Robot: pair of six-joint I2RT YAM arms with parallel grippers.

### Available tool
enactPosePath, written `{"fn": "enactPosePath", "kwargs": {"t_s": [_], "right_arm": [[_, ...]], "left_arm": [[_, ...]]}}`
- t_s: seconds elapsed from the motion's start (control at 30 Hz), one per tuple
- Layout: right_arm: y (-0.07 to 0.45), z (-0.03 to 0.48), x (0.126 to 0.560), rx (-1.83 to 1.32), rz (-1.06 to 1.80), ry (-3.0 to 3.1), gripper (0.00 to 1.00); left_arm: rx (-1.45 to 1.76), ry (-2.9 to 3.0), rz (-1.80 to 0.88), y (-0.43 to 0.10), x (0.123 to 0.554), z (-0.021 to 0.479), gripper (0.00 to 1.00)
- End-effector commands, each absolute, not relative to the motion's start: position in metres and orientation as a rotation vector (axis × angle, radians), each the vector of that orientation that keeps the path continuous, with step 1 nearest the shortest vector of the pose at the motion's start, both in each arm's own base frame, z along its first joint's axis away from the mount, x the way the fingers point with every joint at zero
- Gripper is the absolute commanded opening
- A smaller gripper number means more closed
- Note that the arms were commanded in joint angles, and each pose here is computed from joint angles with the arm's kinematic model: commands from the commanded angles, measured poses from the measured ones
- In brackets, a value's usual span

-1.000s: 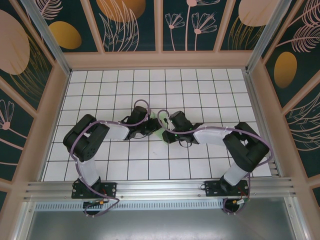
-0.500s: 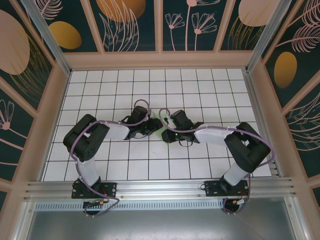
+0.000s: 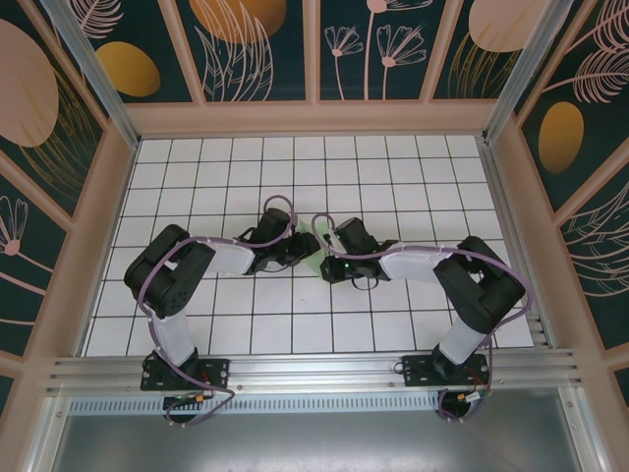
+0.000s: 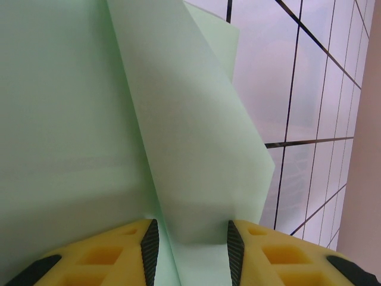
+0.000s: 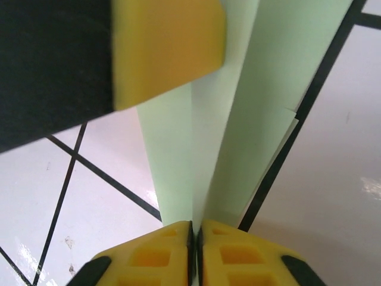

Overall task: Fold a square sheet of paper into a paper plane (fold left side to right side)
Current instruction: Fourth fold the wing at the center of the table.

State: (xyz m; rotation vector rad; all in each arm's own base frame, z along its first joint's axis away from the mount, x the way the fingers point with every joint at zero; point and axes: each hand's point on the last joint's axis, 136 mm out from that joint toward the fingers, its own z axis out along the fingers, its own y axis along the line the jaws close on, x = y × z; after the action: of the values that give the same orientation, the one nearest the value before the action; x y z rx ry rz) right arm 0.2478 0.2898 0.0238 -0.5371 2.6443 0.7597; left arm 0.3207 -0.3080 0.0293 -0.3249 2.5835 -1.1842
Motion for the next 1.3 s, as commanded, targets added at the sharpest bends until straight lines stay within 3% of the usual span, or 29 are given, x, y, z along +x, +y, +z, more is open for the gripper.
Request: {"fn": "enactPosePath", "kwargs": {"t_s": [0.0,0.2,0.6,0.77,1.27], "right_arm": [[0.294,0.024,0.249,-0.530,0.800,2.648,0.11],[0.296,0.028,0.246,-0.539,0.842,2.642,0.10],[0.282,0.089,0.264,-0.467,1.024,2.496,0.35],[0.273,0.104,0.291,-0.390,1.161,2.439,0.35],[0.289,0.079,0.329,-0.312,1.252,2.488,0.32]], "left_arm": [[-0.329,2.615,-1.119,-0.303,0.319,0.020,0.39],[-0.340,2.626,-1.104,-0.302,0.318,0.015,0.39],[-0.338,2.627,-1.103,-0.302,0.317,0.015,0.39],[-0.338,2.629,-1.100,-0.301,0.316,0.015,0.39],[-0.338,2.634,-1.097,-0.302,0.315,0.013,0.39]]}}
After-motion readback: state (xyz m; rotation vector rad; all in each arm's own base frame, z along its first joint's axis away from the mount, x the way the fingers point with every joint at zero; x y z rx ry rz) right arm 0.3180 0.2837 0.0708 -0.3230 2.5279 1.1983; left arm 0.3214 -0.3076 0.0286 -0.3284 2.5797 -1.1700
